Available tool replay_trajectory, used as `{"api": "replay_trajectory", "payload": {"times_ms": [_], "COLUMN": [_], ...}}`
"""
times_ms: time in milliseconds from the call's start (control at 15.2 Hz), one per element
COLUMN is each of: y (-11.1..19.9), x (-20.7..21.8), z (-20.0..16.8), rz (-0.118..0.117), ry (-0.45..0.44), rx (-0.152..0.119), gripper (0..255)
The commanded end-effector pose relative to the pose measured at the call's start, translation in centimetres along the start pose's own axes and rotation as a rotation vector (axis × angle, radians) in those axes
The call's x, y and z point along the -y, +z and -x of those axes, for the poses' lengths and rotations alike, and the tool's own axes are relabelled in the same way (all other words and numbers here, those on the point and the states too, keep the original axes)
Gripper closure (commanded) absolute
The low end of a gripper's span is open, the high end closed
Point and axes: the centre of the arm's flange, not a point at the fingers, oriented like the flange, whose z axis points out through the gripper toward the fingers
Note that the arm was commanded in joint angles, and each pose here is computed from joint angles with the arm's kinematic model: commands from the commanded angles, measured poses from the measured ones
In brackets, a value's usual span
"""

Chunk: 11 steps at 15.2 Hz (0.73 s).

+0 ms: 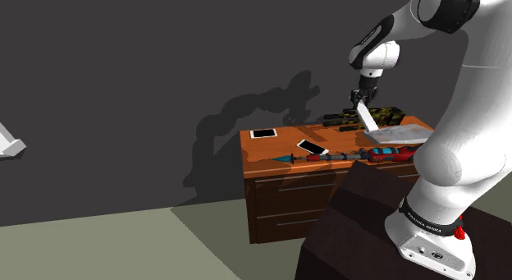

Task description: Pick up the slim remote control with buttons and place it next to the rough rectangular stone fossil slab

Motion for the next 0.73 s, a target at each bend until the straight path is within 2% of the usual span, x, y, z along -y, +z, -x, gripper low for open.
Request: {"api": "replay_trajectory", "payload": {"times_ms": [0,198,660], "y": [0.3,0.2,3.9], "x": [-2.9,-7.0,-7.0], "z": [1.0,2.6,2.6], "rz": [0.000,0.000,0.000], "ry": [-0.002,-0.002,-0.002], "rx": [0.000,0.000,0.000], "gripper": [255,255,255]}}
